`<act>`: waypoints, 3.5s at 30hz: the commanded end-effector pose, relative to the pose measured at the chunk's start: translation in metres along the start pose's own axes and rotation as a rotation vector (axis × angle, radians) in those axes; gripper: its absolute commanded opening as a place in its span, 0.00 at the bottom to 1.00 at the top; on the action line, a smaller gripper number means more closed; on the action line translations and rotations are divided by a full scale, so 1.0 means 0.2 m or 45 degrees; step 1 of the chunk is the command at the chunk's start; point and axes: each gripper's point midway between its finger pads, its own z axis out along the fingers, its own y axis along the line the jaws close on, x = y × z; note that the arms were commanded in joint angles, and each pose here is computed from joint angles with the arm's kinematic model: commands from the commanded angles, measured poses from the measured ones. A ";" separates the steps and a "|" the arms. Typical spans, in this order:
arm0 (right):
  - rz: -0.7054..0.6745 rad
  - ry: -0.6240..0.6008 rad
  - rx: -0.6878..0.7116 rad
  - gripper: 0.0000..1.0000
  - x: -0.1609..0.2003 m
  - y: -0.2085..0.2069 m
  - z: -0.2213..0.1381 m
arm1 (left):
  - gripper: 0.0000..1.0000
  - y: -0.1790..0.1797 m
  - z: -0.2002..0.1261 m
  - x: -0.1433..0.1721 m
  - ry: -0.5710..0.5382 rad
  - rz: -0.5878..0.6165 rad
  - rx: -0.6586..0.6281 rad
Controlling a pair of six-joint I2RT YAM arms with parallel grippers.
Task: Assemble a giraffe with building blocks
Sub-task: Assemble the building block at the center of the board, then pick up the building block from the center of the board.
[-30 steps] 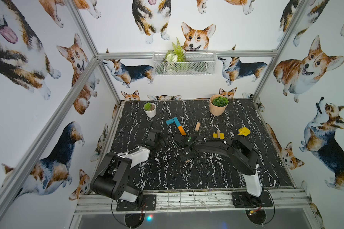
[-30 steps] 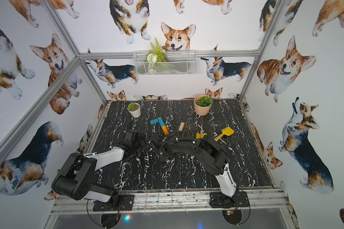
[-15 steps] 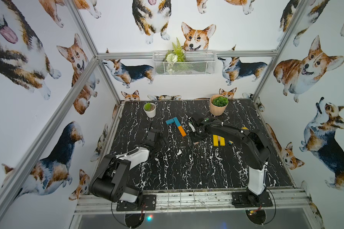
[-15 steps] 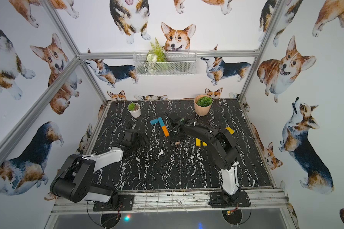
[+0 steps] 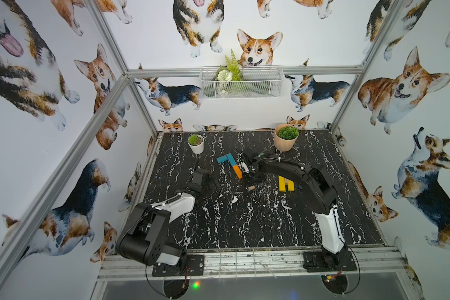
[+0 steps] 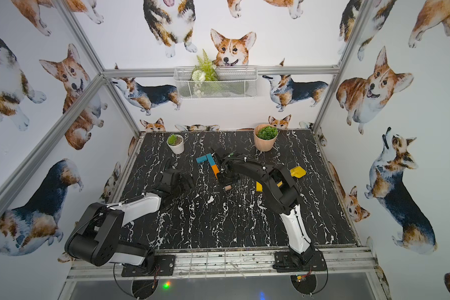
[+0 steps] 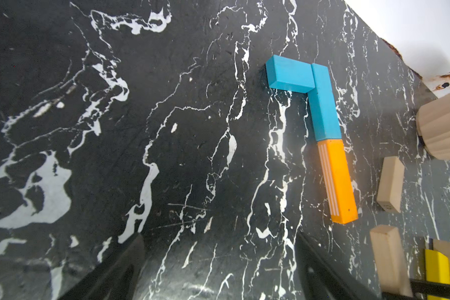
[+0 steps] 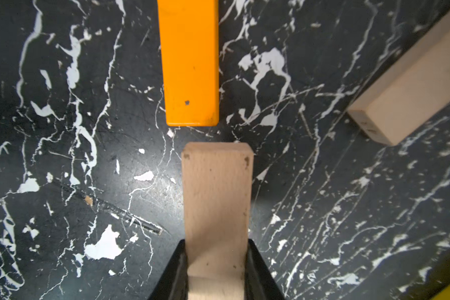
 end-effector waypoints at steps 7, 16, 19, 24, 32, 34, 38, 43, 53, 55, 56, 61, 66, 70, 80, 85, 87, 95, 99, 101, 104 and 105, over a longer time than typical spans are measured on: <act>-0.019 0.059 0.033 0.07 0.05 0.02 0.06 | 0.93 -0.02 0.00 -0.03 -0.022 0.005 0.015; -0.014 0.063 0.035 0.08 0.03 0.03 0.09 | 0.93 -0.02 0.00 -0.02 -0.017 0.006 0.026; -0.013 0.067 0.042 0.08 0.03 0.02 0.11 | 0.93 -0.02 -0.01 -0.03 -0.020 0.005 0.026; -0.008 0.074 0.040 0.08 0.03 0.02 0.12 | 0.93 -0.03 0.00 -0.02 -0.011 0.002 0.029; -0.012 0.075 0.037 0.08 0.02 0.03 0.13 | 0.93 -0.03 0.00 -0.02 -0.008 0.002 0.037; -0.011 0.077 0.033 0.08 0.02 0.04 0.13 | 0.93 -0.03 0.00 -0.02 -0.006 0.003 0.036; -0.015 0.089 0.034 0.09 0.03 0.04 0.14 | 0.93 -0.03 0.00 -0.02 -0.010 0.003 0.036; -0.021 0.097 0.041 0.10 0.03 0.04 0.15 | 0.93 -0.03 0.00 -0.02 -0.009 0.002 0.038; -0.019 0.086 0.041 0.37 0.02 0.05 0.13 | 0.93 -0.03 -0.01 -0.02 -0.016 0.010 0.035; -0.022 0.071 0.034 0.41 0.01 0.06 0.10 | 0.93 -0.03 -0.01 -0.03 -0.023 0.019 0.033; -0.022 0.061 0.025 0.45 0.00 0.06 0.08 | 0.93 -0.03 -0.01 -0.03 -0.028 0.032 0.029; -0.035 -0.009 0.020 0.62 -0.03 0.05 -0.06 | 0.93 0.00 -0.06 -0.11 -0.123 0.103 -0.019; 0.039 -0.125 -0.023 0.74 -0.04 -0.04 -0.25 | 0.94 -0.01 -0.11 -0.17 -0.189 0.177 -0.034; 0.213 -0.299 0.012 0.76 0.01 -0.26 -0.40 | 0.94 -0.14 -0.15 -0.17 -0.159 0.127 0.090; 0.866 -0.691 0.363 0.77 0.47 -1.05 -0.57 | 0.93 -0.81 -0.11 0.15 0.108 0.422 0.183; 0.896 -0.830 0.557 0.77 0.60 -1.18 -0.67 | 0.92 -1.09 -0.03 0.36 0.225 0.556 0.250; 0.896 -0.879 0.606 0.77 0.64 -1.21 -0.71 | 0.92 -1.18 0.01 0.43 0.269 0.622 0.266; 0.964 -1.018 0.565 0.82 0.74 -1.21 -0.72 | 0.89 -1.37 0.12 0.67 0.408 0.816 0.252; 0.981 -1.017 0.576 0.84 0.76 -1.23 -0.70 | 0.87 -1.42 0.14 0.76 0.446 0.858 0.249; 0.989 -1.006 0.580 0.86 0.76 -1.23 -0.69 | 0.87 -1.44 0.13 0.80 0.448 0.903 0.234; 0.992 -0.990 0.578 0.86 0.76 -1.23 -0.67 | 0.87 -1.44 0.12 0.86 0.461 0.957 0.214; 0.995 -0.989 0.578 0.86 0.77 -1.23 -0.67 | 0.87 -1.44 0.12 0.88 0.469 0.970 0.212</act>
